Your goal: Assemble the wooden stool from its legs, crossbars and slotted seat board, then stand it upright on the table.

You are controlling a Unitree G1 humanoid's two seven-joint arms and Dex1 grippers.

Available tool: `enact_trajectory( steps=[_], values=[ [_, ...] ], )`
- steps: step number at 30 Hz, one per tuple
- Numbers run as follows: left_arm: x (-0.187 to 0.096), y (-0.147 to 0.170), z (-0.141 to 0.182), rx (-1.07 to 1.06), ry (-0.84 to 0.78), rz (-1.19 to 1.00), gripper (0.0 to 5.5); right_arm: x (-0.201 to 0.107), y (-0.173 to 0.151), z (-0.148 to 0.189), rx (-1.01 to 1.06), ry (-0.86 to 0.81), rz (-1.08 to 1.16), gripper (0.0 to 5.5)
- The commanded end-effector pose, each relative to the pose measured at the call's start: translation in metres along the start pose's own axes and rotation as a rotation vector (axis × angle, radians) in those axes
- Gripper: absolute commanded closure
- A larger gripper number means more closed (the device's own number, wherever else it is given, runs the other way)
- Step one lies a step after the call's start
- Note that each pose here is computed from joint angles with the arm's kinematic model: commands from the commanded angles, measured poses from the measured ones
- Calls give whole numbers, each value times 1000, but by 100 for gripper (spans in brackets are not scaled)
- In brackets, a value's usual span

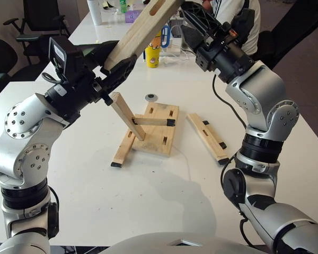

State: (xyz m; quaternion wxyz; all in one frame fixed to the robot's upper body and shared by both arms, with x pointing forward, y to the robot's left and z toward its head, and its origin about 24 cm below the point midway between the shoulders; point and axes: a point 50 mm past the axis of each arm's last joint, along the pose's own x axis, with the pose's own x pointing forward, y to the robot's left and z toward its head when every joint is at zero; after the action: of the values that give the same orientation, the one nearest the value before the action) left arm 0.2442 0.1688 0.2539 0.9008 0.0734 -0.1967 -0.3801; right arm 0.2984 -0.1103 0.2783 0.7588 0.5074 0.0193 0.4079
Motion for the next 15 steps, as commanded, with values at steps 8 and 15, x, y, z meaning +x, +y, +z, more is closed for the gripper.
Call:
enact_trajectory(
  steps=[8,15],
  values=[
    [-2,4,-3,26,15,29,343,-3,9,-1,-19,16,70,245],
    [-3,-10,-10,20,58,-75,343,-2,9,-1,0,-8,63,245]
  ],
)
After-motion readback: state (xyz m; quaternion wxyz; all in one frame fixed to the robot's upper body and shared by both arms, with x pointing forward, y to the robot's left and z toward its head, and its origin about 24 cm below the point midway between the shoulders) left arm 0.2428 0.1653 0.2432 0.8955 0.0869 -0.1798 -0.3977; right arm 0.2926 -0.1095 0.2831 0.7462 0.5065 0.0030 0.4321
